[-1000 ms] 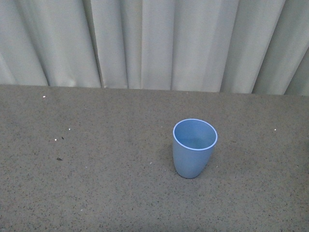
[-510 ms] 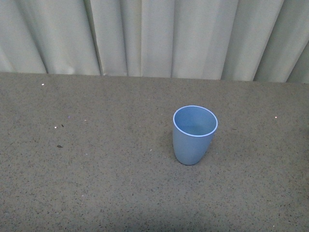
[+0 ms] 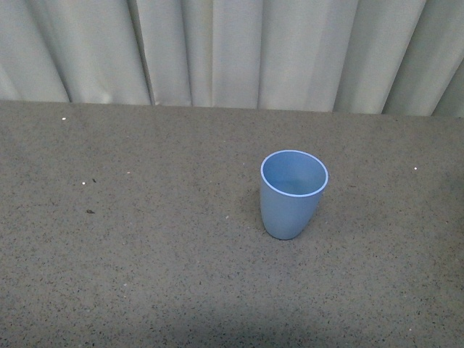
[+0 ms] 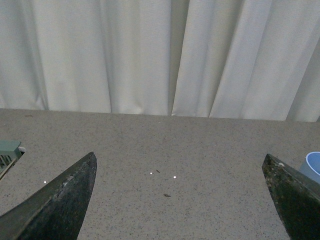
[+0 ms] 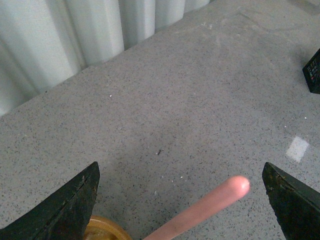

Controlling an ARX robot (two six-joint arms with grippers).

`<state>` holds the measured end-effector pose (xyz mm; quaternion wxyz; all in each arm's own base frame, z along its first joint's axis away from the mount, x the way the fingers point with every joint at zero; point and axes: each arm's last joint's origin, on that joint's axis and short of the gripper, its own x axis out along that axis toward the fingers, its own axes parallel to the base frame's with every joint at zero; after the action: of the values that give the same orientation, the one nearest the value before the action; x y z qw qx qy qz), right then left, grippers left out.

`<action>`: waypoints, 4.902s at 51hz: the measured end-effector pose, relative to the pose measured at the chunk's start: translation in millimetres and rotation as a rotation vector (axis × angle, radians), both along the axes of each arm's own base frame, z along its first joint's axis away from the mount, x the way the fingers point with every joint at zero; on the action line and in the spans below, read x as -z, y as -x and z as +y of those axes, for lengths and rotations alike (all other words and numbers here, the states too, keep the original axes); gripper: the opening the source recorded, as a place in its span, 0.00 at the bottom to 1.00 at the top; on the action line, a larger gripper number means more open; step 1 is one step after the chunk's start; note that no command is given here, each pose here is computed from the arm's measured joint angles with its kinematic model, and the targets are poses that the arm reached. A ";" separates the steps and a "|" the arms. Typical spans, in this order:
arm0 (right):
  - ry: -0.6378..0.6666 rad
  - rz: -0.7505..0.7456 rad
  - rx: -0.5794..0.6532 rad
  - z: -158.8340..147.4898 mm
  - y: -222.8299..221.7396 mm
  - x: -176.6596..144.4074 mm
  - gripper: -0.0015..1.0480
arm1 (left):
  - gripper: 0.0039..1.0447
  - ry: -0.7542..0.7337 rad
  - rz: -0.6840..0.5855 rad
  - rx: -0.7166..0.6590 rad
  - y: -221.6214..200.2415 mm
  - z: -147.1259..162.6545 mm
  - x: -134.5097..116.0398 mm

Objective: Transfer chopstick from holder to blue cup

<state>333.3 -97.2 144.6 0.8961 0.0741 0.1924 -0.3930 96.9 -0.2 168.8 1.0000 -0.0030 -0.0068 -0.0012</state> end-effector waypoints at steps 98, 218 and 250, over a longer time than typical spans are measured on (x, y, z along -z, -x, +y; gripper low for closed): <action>-0.093 -0.474 -0.389 125.8 43.5 -119.0 0.01 | 0.94 0.000 0.000 0.000 0.0 0.0 -0.1; -0.093 -0.456 -0.762 226.0 39.9 -60.3 0.76 | 0.94 0.000 0.000 0.000 0.0 0.0 0.0; 0.140 -0.379 -0.819 97.5 233.5 -21.4 0.01 | 0.94 -0.001 0.000 0.000 0.0 0.0 0.0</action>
<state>99.8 0.3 166.0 0.9999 0.0018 0.0117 0.0023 96.9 -0.2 168.8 1.0000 -0.0026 -0.0068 -0.0010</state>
